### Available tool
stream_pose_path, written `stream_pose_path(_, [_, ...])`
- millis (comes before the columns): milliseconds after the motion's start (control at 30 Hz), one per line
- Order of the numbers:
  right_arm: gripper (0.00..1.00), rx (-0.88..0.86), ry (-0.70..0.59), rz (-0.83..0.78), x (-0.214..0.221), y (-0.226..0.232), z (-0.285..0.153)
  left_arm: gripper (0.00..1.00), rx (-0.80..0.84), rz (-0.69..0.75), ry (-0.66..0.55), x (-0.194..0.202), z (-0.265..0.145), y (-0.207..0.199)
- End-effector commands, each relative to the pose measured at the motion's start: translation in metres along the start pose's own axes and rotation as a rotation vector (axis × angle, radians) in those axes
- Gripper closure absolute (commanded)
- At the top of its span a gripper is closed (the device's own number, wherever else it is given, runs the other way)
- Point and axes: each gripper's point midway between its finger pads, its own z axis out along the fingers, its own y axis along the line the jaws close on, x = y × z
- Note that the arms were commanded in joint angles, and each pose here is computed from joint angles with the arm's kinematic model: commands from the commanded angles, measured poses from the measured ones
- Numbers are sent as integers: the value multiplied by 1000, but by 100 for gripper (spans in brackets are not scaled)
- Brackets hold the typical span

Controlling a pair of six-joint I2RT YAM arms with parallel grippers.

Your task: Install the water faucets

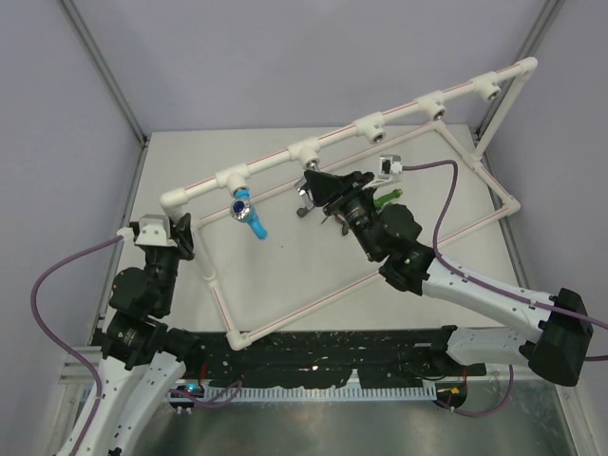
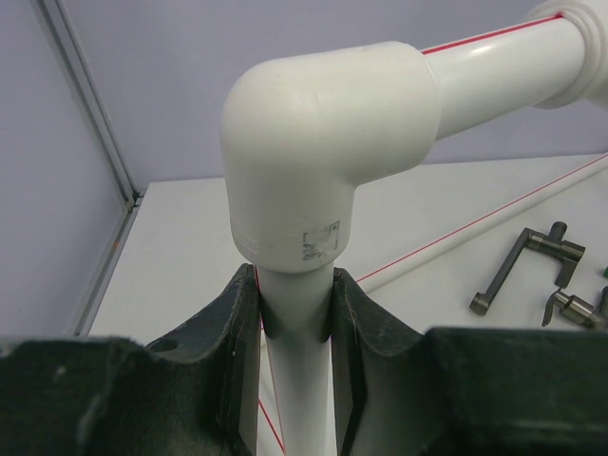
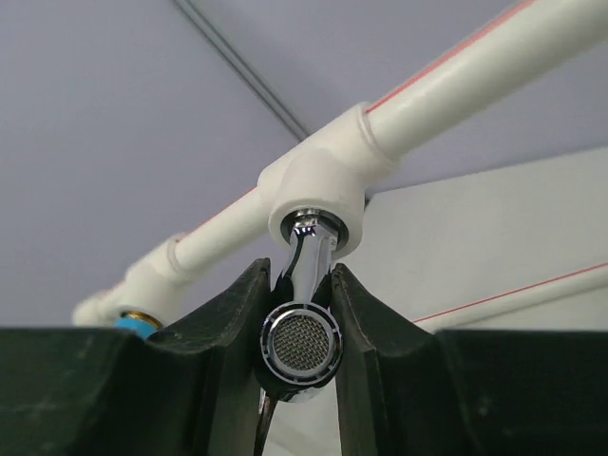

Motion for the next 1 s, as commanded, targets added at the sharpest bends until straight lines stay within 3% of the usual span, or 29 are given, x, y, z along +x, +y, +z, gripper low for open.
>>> stream_pose_path(0, [91, 1, -151, 922, -39, 22, -2, 100, 7, 40, 44, 14, -4, 1])
stream_pose_path(67, [89, 5, -214, 1003, -50, 20, -4, 100, 2, 40, 42, 13, -5, 2])
stream_pose_path(133, [75, 15, -238, 937, -61, 19, -6, 100, 0, 38, 39, 12, -5, 2])
stream_pose_path(267, [47, 30, -241, 751, -62, 13, -13, 100, -3, 41, 39, 12, -5, 3])
stream_pose_path(333, [41, 47, -235, 639, -60, 6, -19, 100, -2, 41, 43, 14, -4, 3])
stream_pose_path(400, [36, 63, -224, 430, -54, -4, -27, 100, -2, 41, 45, 14, -4, 3])
stream_pose_path(567, [35, -19, -200, -63, -72, 0, -46, 100, -9, 49, 48, 15, -3, 4])
stream_pose_path(667, [35, -160, -145, -540, -88, 22, -50, 100, -6, 48, 52, 15, -3, 3])
stream_pose_path(700, [35, -187, -71, -644, -78, 20, -53, 100, -6, 49, 51, 15, -3, 3])
stream_pose_path(800, [35, -339, -56, -1042, -90, 38, -60, 100, -6, 52, 54, 15, -2, 3])
stream_pose_path(833, [36, -368, 14, -1125, -77, 32, -62, 100, -7, 52, 54, 16, -2, 3])
stream_pose_path(967, [37, -484, 58, -1367, -74, 38, -66, 100, -10, 51, 56, 16, -2, 4])
